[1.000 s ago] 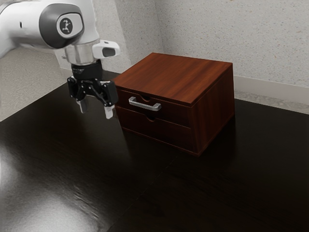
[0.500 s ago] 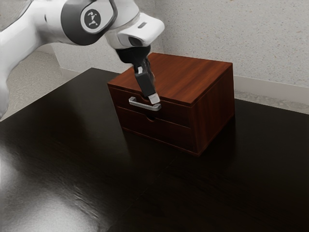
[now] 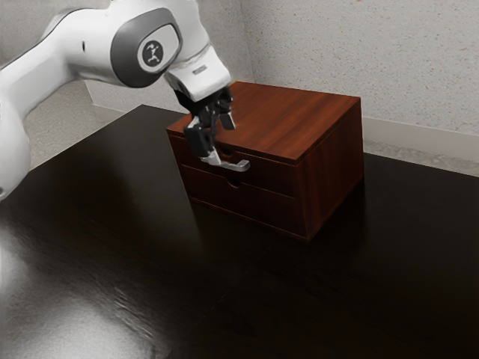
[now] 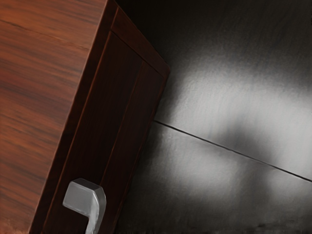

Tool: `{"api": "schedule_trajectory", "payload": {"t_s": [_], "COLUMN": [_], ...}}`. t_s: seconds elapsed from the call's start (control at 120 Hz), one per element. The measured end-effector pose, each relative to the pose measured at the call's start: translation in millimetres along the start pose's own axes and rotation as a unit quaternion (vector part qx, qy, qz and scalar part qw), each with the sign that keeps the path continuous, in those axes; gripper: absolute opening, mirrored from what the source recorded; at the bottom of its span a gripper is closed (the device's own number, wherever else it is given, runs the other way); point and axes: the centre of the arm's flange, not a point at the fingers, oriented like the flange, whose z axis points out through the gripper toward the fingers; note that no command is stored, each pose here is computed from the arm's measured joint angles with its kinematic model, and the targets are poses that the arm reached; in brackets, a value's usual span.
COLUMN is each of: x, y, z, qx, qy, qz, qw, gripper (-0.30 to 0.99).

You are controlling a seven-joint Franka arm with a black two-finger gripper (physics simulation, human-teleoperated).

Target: Pull the drawer handle with one arm to open the drawer

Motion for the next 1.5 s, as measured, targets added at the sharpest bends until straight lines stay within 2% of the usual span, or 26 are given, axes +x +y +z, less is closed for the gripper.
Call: {"api": "schedule_trajectory", "payload": {"t_s": [0.133, 0.3, 0.517, 0.883, 1.092, 1.5], "x": [-10, -35, -23, -29, -47, -61], "y": [-3, -1, 7, 16, 9, 15], "z": [13, 56, 57, 56, 55, 74], "qx": [-0.010, -0.032, 0.014, 0.081, 0.095, 0.090], "qy": [-0.002, -0.004, 0.007, 0.016, 0.011, 0.006], "qz": [0.040, 0.066, 0.122, 0.164, 0.165, 0.180], "qw": [0.999, 0.997, 0.992, 0.983, 0.982, 0.979], "gripper": [0.69, 0.69, 0.69, 0.69, 0.69, 0.69]}}
